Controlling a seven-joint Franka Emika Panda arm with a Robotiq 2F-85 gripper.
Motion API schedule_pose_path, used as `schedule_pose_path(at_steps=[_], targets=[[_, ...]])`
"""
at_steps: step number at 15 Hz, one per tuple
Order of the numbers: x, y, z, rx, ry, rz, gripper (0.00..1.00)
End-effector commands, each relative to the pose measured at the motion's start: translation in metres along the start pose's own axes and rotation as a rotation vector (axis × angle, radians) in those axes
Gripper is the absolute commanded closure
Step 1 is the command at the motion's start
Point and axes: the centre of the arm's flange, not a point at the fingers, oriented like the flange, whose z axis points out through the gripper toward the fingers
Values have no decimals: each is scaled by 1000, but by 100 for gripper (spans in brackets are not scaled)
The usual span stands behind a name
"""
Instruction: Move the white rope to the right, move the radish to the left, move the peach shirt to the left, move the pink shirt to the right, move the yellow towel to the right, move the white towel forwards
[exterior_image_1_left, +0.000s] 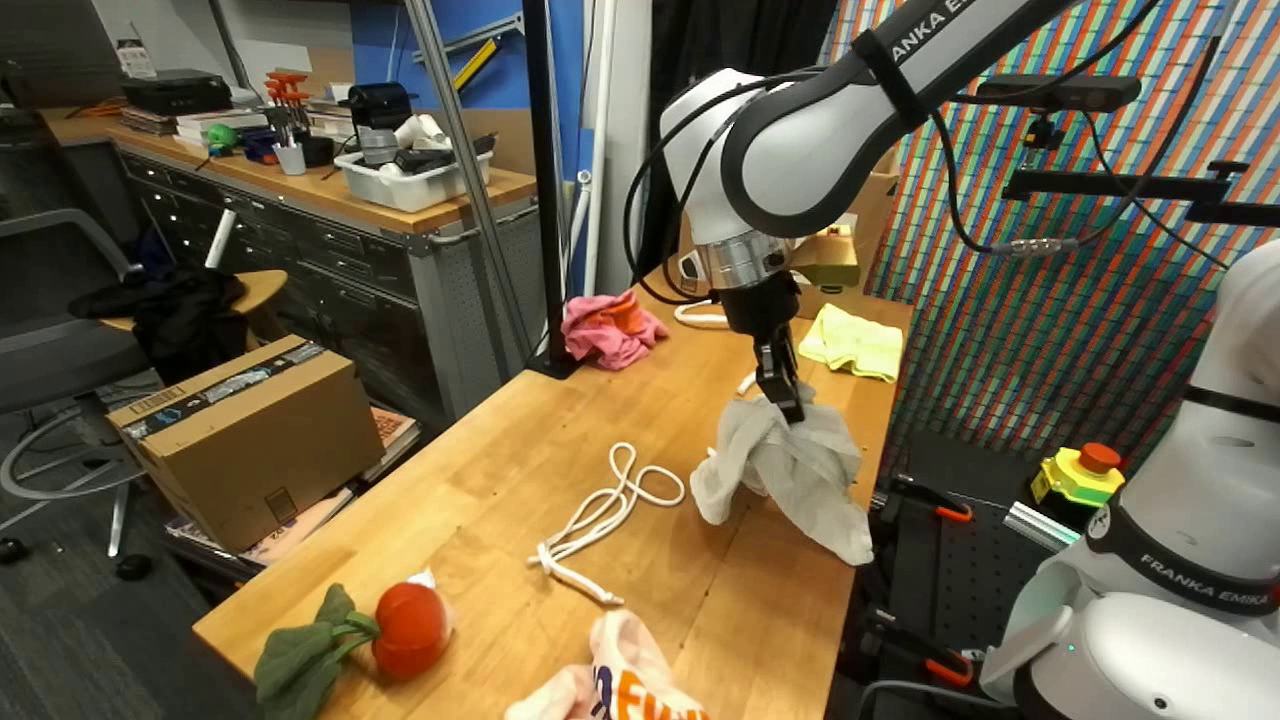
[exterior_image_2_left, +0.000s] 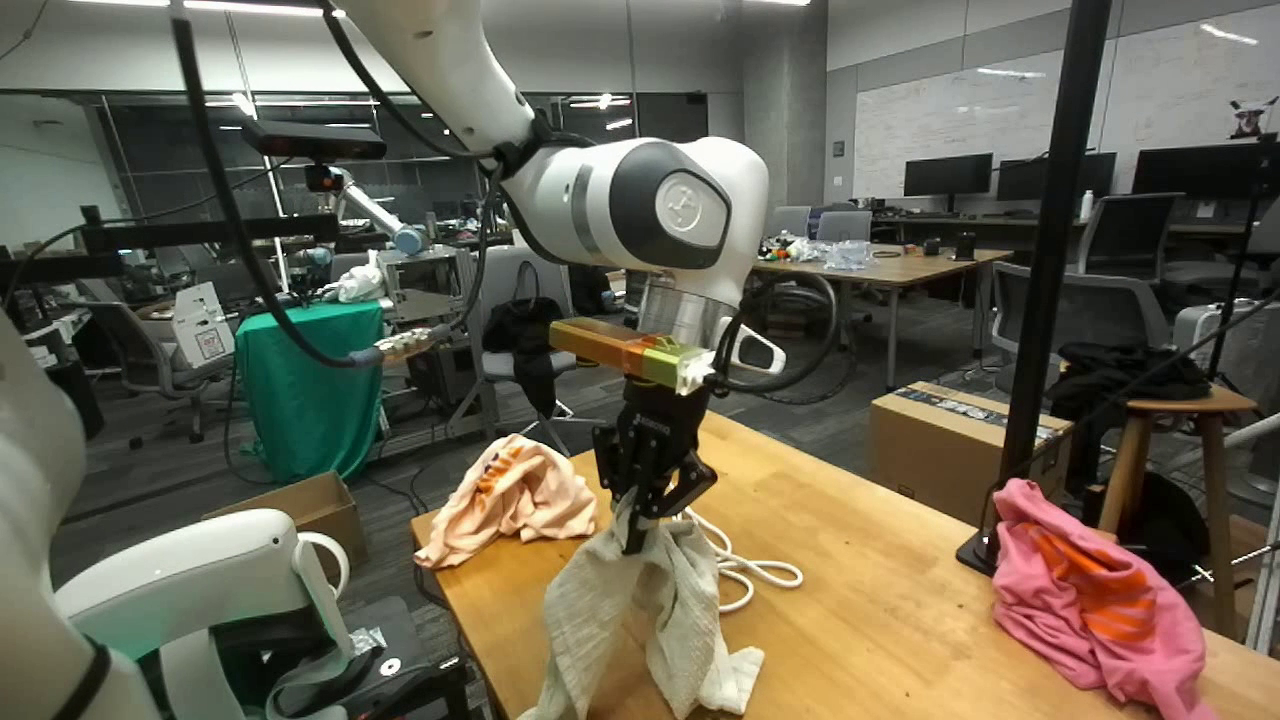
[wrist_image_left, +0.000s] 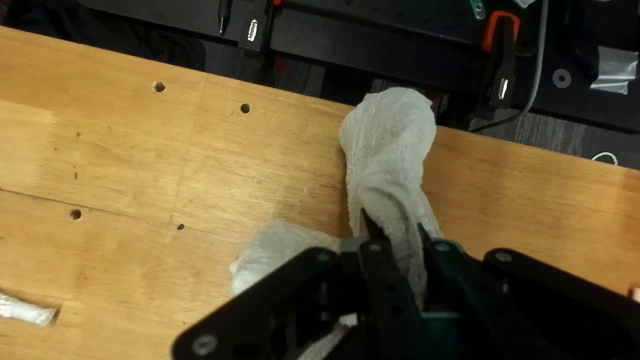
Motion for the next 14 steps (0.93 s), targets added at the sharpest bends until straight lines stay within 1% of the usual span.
schedule_pose_path(at_steps=[1,4,9,12,13,14], targets=[[6,7,1,-11,24,55,92],[4,20,4,-26,7,87,92],[2,42,13,-71,-25,143,92],[4,47,18,-90,-42,159,91],[4,47,20,-97,-50,161,72],[5,47,22,-101,-52,162,62]])
